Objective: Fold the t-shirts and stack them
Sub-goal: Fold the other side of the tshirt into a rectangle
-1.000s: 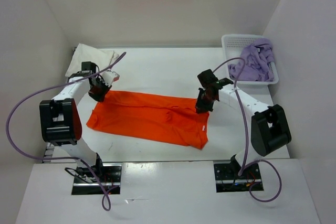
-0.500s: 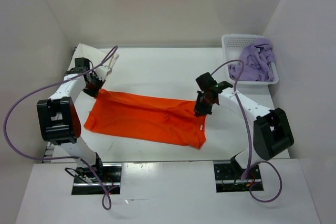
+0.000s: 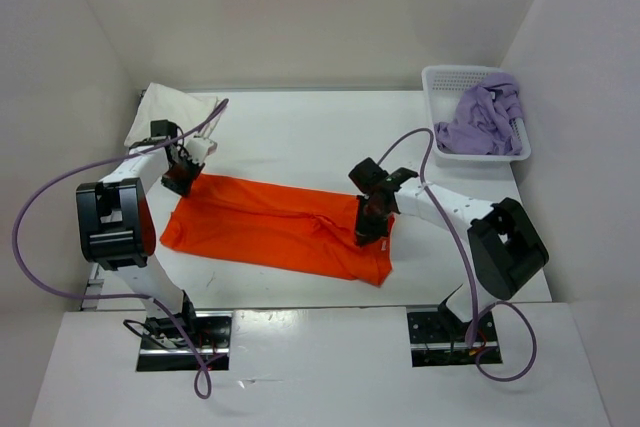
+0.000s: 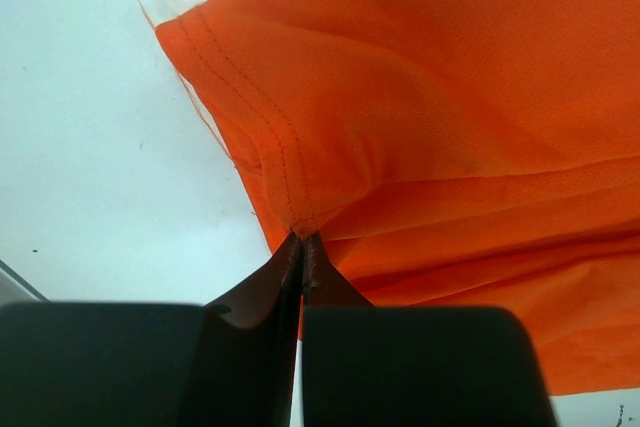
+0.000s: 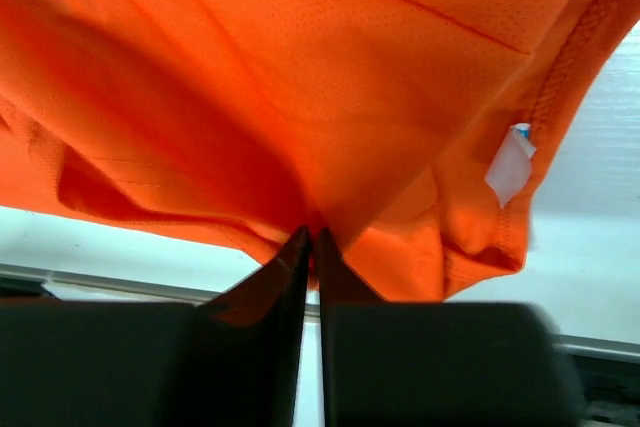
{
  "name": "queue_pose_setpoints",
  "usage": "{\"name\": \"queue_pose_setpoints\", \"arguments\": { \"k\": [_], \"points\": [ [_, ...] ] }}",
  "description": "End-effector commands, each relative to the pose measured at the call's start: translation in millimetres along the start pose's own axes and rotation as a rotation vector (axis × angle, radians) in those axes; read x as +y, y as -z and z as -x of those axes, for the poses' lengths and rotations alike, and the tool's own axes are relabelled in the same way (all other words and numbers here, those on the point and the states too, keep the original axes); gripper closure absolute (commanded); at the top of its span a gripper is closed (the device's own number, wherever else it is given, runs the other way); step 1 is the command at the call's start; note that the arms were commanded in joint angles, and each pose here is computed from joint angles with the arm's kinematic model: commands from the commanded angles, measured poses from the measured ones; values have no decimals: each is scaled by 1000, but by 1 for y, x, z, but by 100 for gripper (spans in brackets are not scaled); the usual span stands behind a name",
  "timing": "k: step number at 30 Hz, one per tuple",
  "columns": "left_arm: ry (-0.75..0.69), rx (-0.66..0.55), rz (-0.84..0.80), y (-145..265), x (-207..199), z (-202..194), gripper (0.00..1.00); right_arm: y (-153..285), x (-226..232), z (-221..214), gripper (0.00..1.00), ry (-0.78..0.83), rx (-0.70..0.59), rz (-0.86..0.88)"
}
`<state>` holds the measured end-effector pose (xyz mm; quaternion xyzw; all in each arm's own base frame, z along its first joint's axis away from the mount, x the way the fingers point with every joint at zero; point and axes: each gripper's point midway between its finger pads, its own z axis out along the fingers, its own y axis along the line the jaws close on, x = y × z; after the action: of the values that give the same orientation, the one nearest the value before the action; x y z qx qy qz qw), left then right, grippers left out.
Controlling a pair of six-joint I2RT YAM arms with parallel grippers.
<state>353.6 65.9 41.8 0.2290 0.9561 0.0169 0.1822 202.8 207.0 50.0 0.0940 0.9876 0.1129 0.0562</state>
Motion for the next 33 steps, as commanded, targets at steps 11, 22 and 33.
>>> {"name": "queue_pose_setpoints", "arguments": {
  "k": [11, 22, 33],
  "points": [
    [30, 5, 40, -4, 5, -3, 81, 52, 29, 20, 61, 128, -157, 152],
    [49, 14, 94, 11, 6, -13, 64, 10, 87, 75, 57, 157, -217, 115],
    [72, -80, 163, 64, 19, 15, 46, -33, 105, 48, 100, 238, -114, 137]
  ]
}}
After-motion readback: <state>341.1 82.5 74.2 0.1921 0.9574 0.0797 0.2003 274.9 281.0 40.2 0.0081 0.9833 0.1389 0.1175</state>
